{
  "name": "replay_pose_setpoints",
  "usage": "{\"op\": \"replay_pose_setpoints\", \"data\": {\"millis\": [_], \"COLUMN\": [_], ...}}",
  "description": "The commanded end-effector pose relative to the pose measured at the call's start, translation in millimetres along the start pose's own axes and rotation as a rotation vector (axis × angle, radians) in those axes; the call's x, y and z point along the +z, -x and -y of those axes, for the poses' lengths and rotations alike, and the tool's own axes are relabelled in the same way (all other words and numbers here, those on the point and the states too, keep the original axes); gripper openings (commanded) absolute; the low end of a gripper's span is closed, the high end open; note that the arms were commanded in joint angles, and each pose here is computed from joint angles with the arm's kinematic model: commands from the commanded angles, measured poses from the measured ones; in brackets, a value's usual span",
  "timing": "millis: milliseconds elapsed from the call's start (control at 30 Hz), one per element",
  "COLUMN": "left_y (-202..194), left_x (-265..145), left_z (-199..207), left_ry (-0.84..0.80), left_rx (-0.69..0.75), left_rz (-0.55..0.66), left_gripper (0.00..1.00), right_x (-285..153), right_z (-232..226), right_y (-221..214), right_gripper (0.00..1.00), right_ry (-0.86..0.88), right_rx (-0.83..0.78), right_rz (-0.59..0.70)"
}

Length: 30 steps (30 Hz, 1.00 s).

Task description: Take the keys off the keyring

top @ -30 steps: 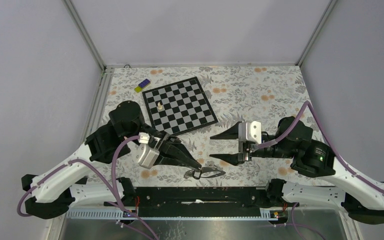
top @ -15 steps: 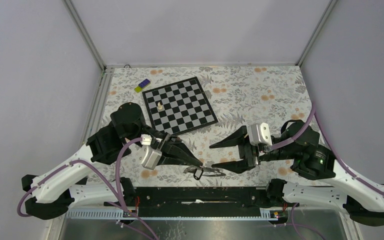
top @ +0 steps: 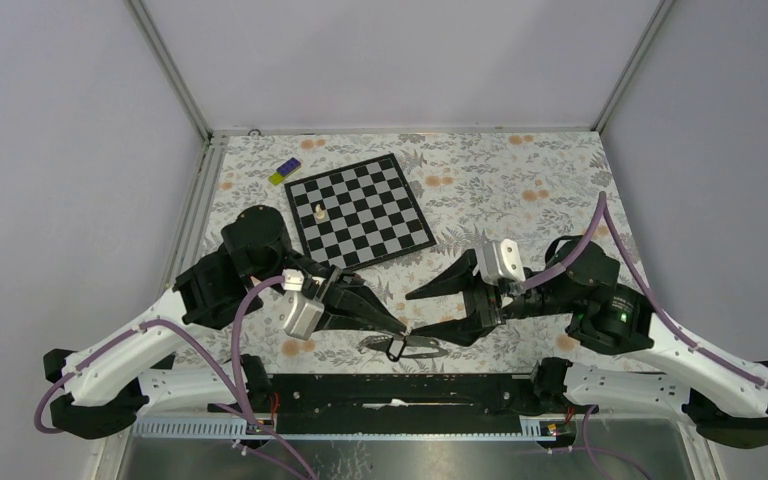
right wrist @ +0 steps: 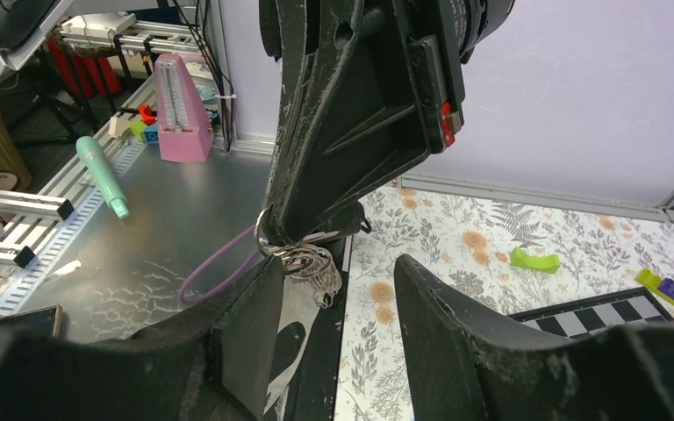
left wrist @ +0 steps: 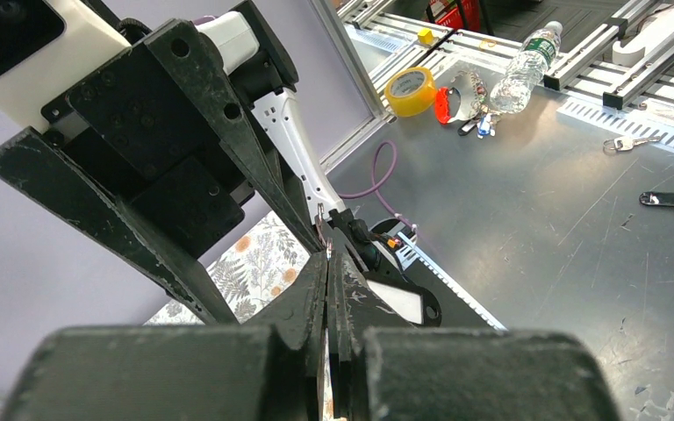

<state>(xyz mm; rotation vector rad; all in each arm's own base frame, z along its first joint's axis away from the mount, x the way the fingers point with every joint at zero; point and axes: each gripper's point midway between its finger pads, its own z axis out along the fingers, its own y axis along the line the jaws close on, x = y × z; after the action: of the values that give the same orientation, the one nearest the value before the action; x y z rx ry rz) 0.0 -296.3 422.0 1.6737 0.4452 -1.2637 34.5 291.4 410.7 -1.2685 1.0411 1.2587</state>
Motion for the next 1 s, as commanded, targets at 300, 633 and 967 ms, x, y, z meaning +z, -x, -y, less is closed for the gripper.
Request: {"op": "replay_pose_setpoints", "data": {"millis": [300,633,967], "left_y": [13.5,16.3,18.6], "left_x": [-0.2,-1.2,-2.8], "left_z": [-6.9,-9.2,-11.1], "left_ry": [0.021,0.036,0.061], "left_rx": [0.09,0.107,0.121], "left_rz": [0.036,0.039,0.046], "left_gripper": [0.0,0.0,0.0], "right_x": [-10.5,-6.5,1.7], "right_z": [3.9,0.0,-8.0], "right_y": [18.8,1.4,-0.4], "right_gripper": [0.54,0.55,0.58], "right_ry": [-0.052,-0.022,0.032], "right_rx": [-0.035,0.007,0.055], "right_rz": [0.046,-0.008,0.034]}}
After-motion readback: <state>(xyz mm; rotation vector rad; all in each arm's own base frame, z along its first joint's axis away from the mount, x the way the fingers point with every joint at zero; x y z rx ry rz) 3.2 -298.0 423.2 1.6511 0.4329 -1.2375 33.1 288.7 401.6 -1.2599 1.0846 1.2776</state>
